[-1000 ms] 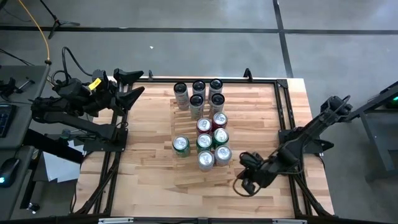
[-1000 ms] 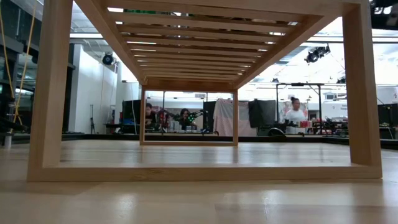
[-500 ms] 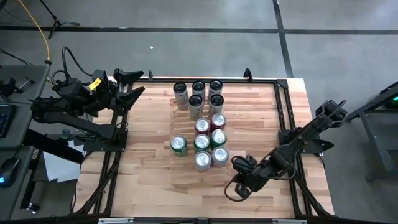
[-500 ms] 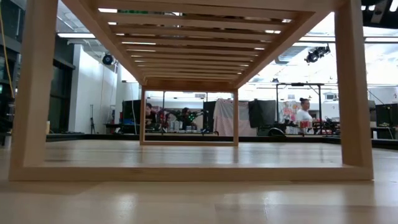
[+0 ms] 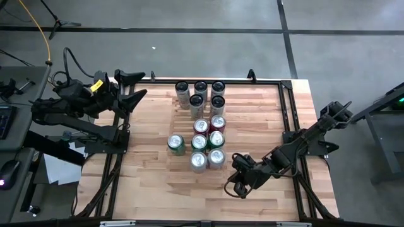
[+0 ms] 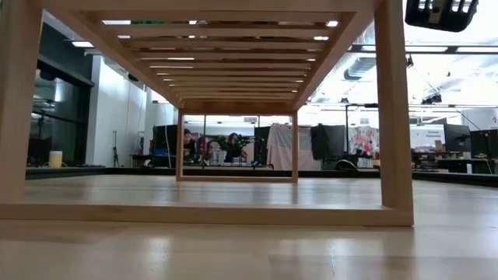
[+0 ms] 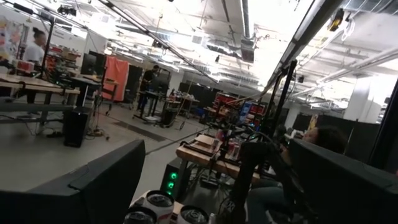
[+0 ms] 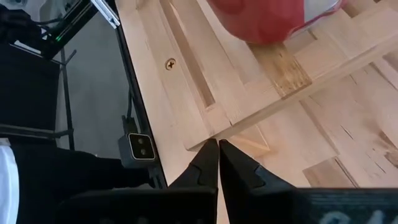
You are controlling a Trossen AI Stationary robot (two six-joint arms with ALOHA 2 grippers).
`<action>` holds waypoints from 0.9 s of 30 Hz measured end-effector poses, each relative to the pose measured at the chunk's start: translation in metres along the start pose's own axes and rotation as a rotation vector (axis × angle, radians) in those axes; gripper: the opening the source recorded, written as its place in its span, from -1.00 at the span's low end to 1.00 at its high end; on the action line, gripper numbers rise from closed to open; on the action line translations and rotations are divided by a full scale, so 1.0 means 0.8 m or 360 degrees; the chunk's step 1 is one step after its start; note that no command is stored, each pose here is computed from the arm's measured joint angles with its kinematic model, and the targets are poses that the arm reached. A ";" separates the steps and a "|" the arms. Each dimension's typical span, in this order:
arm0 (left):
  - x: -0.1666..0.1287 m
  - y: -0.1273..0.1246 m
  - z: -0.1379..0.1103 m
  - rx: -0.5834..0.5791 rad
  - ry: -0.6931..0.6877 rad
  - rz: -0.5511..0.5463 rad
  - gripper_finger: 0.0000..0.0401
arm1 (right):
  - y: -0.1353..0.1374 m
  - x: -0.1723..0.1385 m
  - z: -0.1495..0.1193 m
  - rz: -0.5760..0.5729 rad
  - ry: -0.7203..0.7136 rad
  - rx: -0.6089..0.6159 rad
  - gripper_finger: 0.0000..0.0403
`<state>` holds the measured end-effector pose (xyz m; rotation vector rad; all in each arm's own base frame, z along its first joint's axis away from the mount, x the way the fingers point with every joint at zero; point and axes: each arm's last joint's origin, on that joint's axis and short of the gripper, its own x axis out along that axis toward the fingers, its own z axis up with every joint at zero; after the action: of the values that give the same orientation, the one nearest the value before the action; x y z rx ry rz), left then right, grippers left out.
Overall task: Place canned beverage on shelf
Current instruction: Adjust the shelf, then return to Home Position
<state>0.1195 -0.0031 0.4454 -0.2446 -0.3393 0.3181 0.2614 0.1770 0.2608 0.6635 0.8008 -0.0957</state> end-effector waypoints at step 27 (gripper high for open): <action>-0.076 0.058 -0.151 -0.0127 -0.0257 -0.0249 -0.57 | -0.058 -0.151 0.054 -0.0079 -0.0376 0.0101 -1.00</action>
<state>0.0965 -0.0033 0.3044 -0.2697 -0.5280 0.1704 0.1889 0.0949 0.3424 0.6781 0.5884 -0.2410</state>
